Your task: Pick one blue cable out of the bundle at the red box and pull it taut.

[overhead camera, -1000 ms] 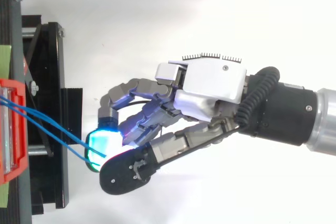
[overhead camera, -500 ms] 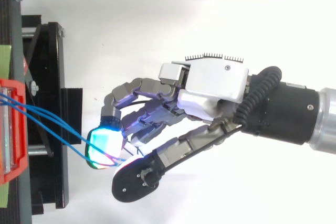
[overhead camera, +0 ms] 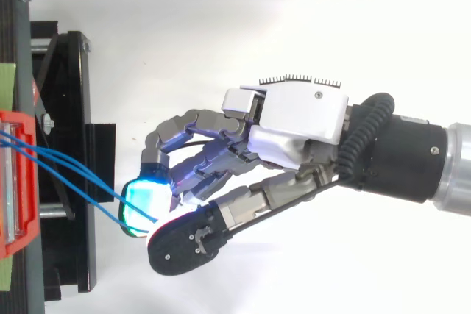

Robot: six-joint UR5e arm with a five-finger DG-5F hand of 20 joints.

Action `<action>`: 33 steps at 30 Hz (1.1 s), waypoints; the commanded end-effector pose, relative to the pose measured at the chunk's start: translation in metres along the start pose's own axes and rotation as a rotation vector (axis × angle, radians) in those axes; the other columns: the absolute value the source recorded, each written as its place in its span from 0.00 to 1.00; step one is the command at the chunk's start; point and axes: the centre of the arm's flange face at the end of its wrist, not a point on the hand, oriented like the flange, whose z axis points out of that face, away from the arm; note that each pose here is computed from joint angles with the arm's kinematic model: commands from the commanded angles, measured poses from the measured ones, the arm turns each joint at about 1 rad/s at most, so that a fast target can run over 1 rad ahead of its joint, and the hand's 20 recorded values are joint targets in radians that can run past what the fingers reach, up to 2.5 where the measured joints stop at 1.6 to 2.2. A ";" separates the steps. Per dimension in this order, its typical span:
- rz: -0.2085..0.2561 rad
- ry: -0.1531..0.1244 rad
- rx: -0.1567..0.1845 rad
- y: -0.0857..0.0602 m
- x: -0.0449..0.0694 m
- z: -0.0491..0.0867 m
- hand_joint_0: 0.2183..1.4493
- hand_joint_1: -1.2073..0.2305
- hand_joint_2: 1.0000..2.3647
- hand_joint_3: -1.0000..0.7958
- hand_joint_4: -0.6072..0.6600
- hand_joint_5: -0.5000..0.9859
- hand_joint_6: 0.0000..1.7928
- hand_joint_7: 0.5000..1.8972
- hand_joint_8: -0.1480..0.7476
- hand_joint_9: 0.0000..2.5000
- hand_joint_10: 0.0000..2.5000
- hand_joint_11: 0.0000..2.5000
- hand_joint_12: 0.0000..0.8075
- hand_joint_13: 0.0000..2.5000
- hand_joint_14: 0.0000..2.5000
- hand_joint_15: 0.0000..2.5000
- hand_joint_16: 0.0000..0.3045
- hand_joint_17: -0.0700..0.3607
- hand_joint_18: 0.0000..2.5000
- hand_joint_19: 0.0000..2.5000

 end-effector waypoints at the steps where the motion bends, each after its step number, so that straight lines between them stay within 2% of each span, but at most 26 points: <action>1: 0.002 0.000 -0.001 0.000 0.000 0.000 0.26 0.31 0.00 0.28 0.52 0.24 0.42 0.41 0.54 0.32 0.01 0.27 0.51 0.21 0.00 0.07 0.18 0.46 0.26 0.14; 4: 0.001 -0.001 0.001 -0.001 0.000 0.000 0.27 0.31 0.00 0.28 0.52 0.24 0.41 0.42 0.55 0.33 0.01 0.27 0.51 0.22 0.00 0.07 0.18 0.45 0.27 0.14; 8: 0.002 -0.001 0.000 0.000 -0.001 0.000 0.33 0.27 0.00 0.28 0.48 0.25 0.42 0.45 0.53 0.35 0.01 0.28 0.49 0.23 0.00 0.07 0.17 0.44 0.27 0.14; 13: 0.001 -0.001 -0.002 0.001 -0.001 0.000 0.35 0.23 0.01 0.39 0.45 0.24 0.46 0.49 0.54 0.36 0.01 0.29 0.48 0.24 0.00 0.07 0.17 0.43 0.29 0.14; 15: 0.001 -0.001 -0.002 0.001 -0.001 0.000 0.36 0.20 0.01 0.41 0.38 0.24 0.46 0.55 0.53 0.38 0.01 0.29 0.48 0.27 0.00 0.08 0.17 0.43 0.30 0.14; 17: 0.001 -0.001 -0.002 0.001 -0.001 0.000 0.38 0.18 0.01 0.41 0.34 0.24 0.46 0.56 0.52 0.40 0.01 0.30 0.48 0.28 0.00 0.08 0.16 0.42 0.30 0.13; 21: -0.002 -0.001 -0.002 0.001 -0.001 0.000 0.41 0.16 0.01 0.40 0.31 0.24 0.48 0.59 0.52 0.41 0.01 0.30 0.48 0.28 0.00 0.08 0.16 0.41 0.31 0.12; 25: -0.005 -0.003 0.001 0.001 -0.002 0.000 0.45 0.16 0.01 0.37 0.28 0.23 0.49 0.55 0.51 0.40 0.01 0.29 0.47 0.27 0.00 0.08 0.16 0.41 0.30 0.12; 26: -0.005 -0.003 0.001 0.001 -0.002 0.000 0.45 0.17 0.01 0.34 0.27 0.23 0.49 0.52 0.50 0.40 0.01 0.30 0.47 0.27 0.00 0.08 0.16 0.41 0.30 0.12; 27: -0.005 -0.003 0.001 0.001 -0.002 0.000 0.46 0.16 0.00 0.28 0.26 0.22 0.49 0.48 0.50 0.40 0.01 0.30 0.47 0.27 0.00 0.08 0.16 0.41 0.30 0.11; 33: -0.008 -0.003 0.001 0.001 -0.002 0.000 0.42 0.17 0.00 0.28 0.31 0.23 0.48 0.40 0.48 0.39 0.01 0.29 0.46 0.27 0.00 0.07 0.15 0.41 0.30 0.11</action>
